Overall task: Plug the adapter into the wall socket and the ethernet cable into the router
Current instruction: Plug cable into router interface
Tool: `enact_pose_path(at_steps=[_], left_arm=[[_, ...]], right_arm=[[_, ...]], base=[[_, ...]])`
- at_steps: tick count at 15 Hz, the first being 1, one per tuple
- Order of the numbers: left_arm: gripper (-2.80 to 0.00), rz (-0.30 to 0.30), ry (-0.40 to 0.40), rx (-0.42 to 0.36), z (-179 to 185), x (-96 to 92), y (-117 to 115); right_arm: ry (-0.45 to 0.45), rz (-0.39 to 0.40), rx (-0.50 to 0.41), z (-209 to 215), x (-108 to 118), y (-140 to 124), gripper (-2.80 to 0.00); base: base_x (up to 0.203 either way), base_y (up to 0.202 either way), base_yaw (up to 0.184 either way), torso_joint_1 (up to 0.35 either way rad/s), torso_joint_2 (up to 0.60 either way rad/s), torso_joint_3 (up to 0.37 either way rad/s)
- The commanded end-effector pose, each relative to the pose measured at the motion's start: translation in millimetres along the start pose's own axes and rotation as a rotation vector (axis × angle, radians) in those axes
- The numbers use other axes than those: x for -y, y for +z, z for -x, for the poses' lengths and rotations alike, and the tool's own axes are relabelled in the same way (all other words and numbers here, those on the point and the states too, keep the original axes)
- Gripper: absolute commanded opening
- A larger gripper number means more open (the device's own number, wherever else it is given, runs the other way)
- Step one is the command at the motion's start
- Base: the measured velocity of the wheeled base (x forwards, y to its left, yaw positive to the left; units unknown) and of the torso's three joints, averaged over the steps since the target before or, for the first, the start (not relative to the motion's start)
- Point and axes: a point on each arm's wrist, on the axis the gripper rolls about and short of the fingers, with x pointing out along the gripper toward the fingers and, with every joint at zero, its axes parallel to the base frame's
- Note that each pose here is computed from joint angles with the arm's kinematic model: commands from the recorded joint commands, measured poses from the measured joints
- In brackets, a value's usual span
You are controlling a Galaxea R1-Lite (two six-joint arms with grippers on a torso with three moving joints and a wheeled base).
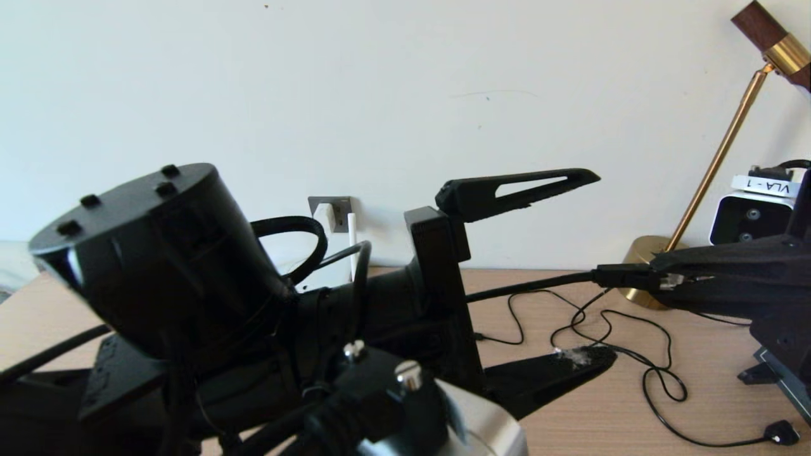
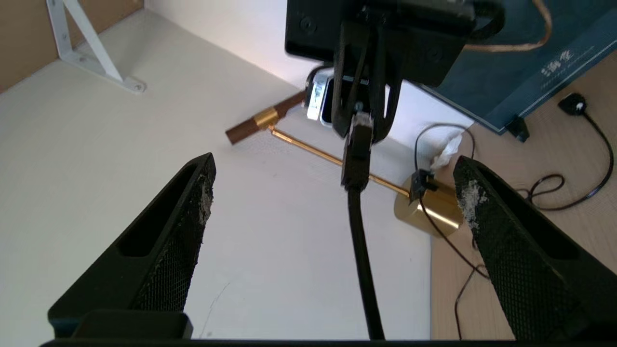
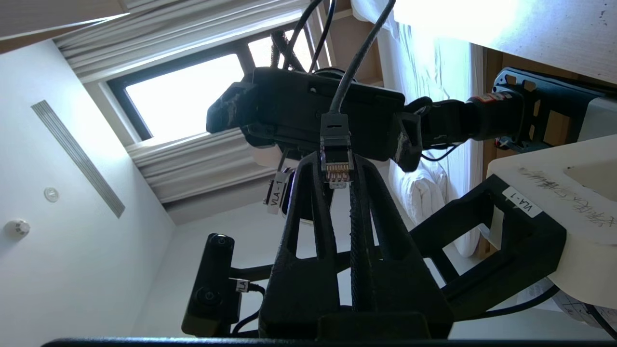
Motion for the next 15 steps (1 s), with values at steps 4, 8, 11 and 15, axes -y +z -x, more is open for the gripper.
enact_pose_path(at_steps=[4,8,11,15], left_arm=[[0.00,-0.015,-0.008,0.038,-6,7.3,-11],[0.00,-0.009,-0.018,0.035,-12,12.5,-16],[0.00,-0.008,-0.018,0.034,-14,13.2,-17],[0.00,-0.005,-0.022,0.036,-13,13.8,-17]], right_arm=[[0.003,-0.007,-0.039,0,0,-1,-2.80],[0.003,-0.004,-0.044,-1,0,-1,-2.80],[0.001,-0.005,-0.044,-1,1,0,-2.80],[-0.002,-0.009,-0.043,-1,2,1,-2.80]], base=[[0.000,0.000,0.000,0.000,0.00,0.000],[0.000,0.000,0.000,0.000,0.00,0.000],[0.000,0.000,0.000,0.000,0.00,0.000],[0.000,0.000,0.000,0.000,0.00,0.000]])
